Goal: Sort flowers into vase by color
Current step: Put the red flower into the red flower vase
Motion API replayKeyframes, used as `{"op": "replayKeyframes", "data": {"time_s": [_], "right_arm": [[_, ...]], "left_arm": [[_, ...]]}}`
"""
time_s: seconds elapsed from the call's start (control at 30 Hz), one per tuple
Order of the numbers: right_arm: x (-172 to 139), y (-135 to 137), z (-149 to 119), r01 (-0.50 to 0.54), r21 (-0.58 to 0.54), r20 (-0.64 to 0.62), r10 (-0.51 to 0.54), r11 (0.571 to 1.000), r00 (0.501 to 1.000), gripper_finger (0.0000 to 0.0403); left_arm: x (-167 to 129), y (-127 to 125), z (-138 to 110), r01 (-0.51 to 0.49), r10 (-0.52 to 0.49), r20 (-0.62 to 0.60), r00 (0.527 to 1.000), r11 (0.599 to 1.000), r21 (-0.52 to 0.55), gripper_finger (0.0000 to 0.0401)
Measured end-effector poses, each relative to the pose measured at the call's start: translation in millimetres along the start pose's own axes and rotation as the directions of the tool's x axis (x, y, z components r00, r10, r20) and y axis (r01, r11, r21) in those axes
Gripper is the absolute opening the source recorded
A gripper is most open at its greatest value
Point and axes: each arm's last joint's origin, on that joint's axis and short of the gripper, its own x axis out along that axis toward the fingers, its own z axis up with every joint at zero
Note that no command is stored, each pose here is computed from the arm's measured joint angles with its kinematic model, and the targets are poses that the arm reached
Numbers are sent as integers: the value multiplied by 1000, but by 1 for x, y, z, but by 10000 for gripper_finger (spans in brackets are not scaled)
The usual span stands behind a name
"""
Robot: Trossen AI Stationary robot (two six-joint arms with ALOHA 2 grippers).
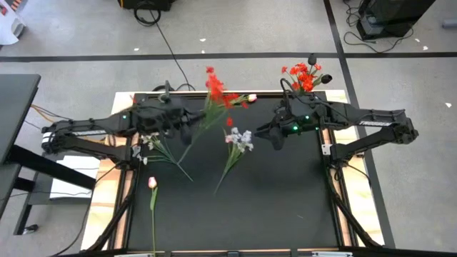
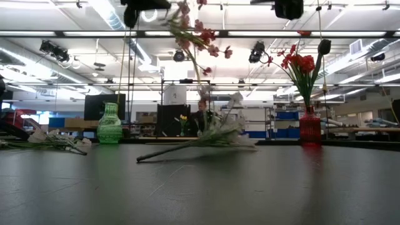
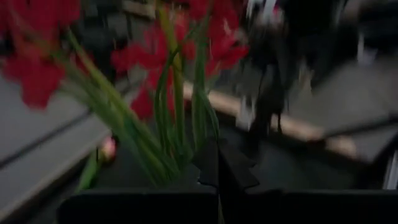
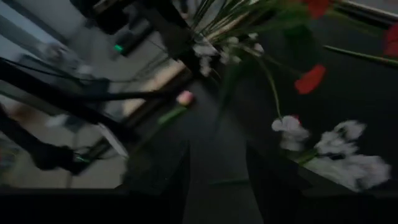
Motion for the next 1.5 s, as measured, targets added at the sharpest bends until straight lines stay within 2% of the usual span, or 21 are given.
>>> {"op": "replayKeyframes", "data": {"time_s": [0.2, 0.33, 0.43, 0.67, 0.87, 0.97, 1.1, 1.23, 1.37, 1.5], "right_arm": [[5, 16, 3, -87, 30, 94, 84, 996, 992, 170], [11, 22, 0, -104, 37, 93, 100, 994, 991, 183], [19, 26, -3, -105, 34, 97, 101, 994, 990, 195], [45, 32, 4, -130, -28, 202, 134, 991, 970, 225], [70, 25, 9, -116, -56, 224, 126, 992, 966, 250], [84, 24, 12, -202, -38, 207, 206, 979, 957, 269], [101, 26, 17, -394, -13, 169, 391, 919, 905, 298], [114, 24, 20, -455, 6, 187, 446, 891, 875, 316], [120, 19, 22, -458, 34, 189, 444, 888, 876, 312], [121, 17, 22, -459, 49, 180, 444, 887, 878, 279]], "left_arm": [[-13, 4, 27, 15, -15, 232, 973, 1000, 5, 0], [-19, 1, 43, 80, -65, 397, 915, 997, -21, 0], [-23, -2, 51, 143, -126, 469, 874, 990, 0, 0], [-14, -7, 45, 232, -223, 420, 880, 972, 30, 0], [0, -14, 37, 378, -368, 352, 860, 925, 43, 0], [3, -19, 35, 395, -388, 347, 854, 917, 52, 0], [7, -23, 31, 406, -404, 322, 856, 912, 65, 0], [10, -27, 28, 416, -416, 314, 854, 907, 69, 0], [13, -32, 24, 439, -439, 285, 852, 896, 69, 0], [18, -37, 16, 451, -452, 236, 860, 891, 61, 0]]}}
